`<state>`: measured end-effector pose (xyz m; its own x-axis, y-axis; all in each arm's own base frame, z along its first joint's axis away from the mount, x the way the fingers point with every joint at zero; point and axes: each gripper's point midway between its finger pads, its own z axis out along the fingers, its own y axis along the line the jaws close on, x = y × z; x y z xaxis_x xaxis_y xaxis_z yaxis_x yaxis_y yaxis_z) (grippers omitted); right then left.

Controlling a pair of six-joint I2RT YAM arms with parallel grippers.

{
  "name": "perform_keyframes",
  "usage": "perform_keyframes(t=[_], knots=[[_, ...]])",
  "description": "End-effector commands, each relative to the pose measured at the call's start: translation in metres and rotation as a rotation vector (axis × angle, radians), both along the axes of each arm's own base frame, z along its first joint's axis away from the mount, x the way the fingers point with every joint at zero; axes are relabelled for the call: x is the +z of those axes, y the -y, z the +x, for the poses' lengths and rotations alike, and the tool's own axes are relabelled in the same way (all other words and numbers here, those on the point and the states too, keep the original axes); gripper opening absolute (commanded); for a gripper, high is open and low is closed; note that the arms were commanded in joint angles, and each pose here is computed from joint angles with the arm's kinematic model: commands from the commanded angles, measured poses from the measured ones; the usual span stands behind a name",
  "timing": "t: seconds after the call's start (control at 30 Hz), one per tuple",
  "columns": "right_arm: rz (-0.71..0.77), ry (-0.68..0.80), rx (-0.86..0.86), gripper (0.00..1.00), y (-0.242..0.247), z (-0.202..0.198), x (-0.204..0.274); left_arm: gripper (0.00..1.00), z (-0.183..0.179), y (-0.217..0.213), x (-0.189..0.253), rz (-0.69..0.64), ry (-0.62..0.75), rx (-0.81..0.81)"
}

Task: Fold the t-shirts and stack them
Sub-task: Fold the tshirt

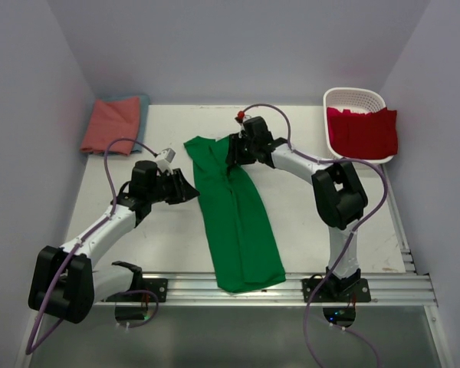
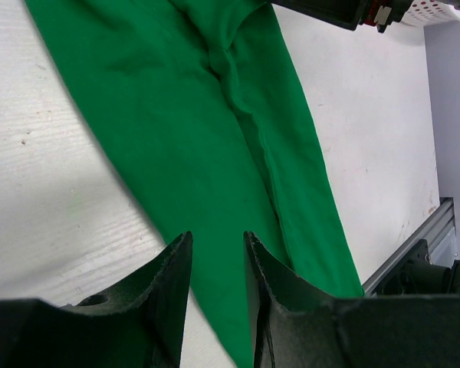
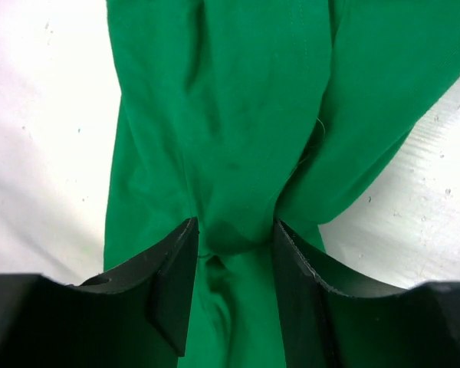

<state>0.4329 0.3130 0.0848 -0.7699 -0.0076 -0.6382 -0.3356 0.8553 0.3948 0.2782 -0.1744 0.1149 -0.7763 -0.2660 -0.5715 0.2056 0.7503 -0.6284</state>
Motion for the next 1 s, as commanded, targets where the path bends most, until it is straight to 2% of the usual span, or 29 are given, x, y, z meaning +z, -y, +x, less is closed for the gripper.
perform_keyframes(t=[0.0,0.5,0.67,0.77,0.97], knots=[[-0.049,0.031,-0.009,0.47,0.003,0.007,0.007,0.36,0.004,0.001,0.01,0.004,0.054,-0.01],[-0.176,0.062,-0.07,0.45,0.02,0.02,0.013,0.36,0.002,0.001,0.01,0.002,0.049,-0.008],[-0.172,0.056,-0.06,0.3,0.018,0.02,0.012,0.36,0.002,0.0,0.01,0.004,0.048,-0.004],[-0.164,0.048,-0.062,0.26,0.016,0.02,0.01,0.36,0.002,0.0,0.01,0.004,0.051,-0.006],[-0.17,0.026,-0.052,0.41,0.013,0.017,0.002,0.36,0.001,-0.002,0.01,0.017,0.053,-0.002]])
